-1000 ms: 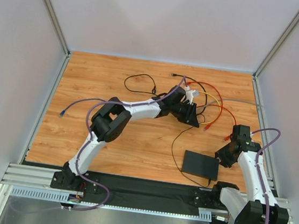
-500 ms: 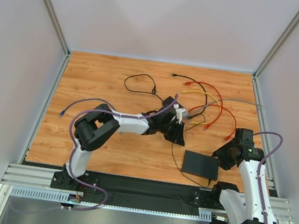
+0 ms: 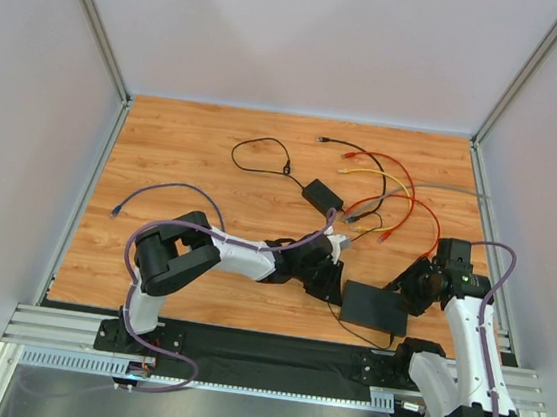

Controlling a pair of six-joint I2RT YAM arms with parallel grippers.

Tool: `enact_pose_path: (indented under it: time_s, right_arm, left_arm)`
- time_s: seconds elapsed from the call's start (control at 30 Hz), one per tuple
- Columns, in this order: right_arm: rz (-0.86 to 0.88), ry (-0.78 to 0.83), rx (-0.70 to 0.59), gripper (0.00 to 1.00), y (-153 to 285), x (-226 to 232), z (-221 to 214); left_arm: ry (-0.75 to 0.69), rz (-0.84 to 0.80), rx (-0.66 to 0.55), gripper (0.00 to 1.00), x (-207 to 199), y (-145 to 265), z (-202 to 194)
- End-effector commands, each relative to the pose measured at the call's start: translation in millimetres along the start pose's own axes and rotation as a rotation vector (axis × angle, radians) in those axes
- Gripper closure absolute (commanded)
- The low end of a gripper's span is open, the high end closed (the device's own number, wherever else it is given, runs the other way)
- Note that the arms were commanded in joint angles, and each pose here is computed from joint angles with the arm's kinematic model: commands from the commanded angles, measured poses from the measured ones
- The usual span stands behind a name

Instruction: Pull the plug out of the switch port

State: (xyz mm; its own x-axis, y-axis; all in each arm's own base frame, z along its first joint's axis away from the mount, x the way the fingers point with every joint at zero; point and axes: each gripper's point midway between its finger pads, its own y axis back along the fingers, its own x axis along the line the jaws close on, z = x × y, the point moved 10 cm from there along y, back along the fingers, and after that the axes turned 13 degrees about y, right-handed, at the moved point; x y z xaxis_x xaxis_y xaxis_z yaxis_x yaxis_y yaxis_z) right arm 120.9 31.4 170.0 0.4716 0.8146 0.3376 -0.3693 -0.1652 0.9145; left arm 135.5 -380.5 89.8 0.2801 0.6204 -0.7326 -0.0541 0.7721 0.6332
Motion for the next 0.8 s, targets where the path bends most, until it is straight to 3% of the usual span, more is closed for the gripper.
enact_pose_path:
  time_s: [0.0,0.17,0.47,0.77]
  right_arm:
    - [0.043,0.034,-0.013,0.52,2,3,1]
    - [-0.16,-0.017,-0.039,0.52,4,-11,0]
    - [-0.15,-0.068,-0.13,0.47,14,-10,0]
    - [-0.174,-0.066,-0.105,0.47,0,-9,9]
  left_arm:
    - [0.016,-0.055,-0.076,0.69,-17,2,9]
    - [0.061,-0.036,-0.054,0.71,-12,-8,-2]
    - [0.043,0.063,-0.135,0.69,-26,15,-25]
    - [-0.011,-0.049,-0.129,0.67,-42,14,-65]
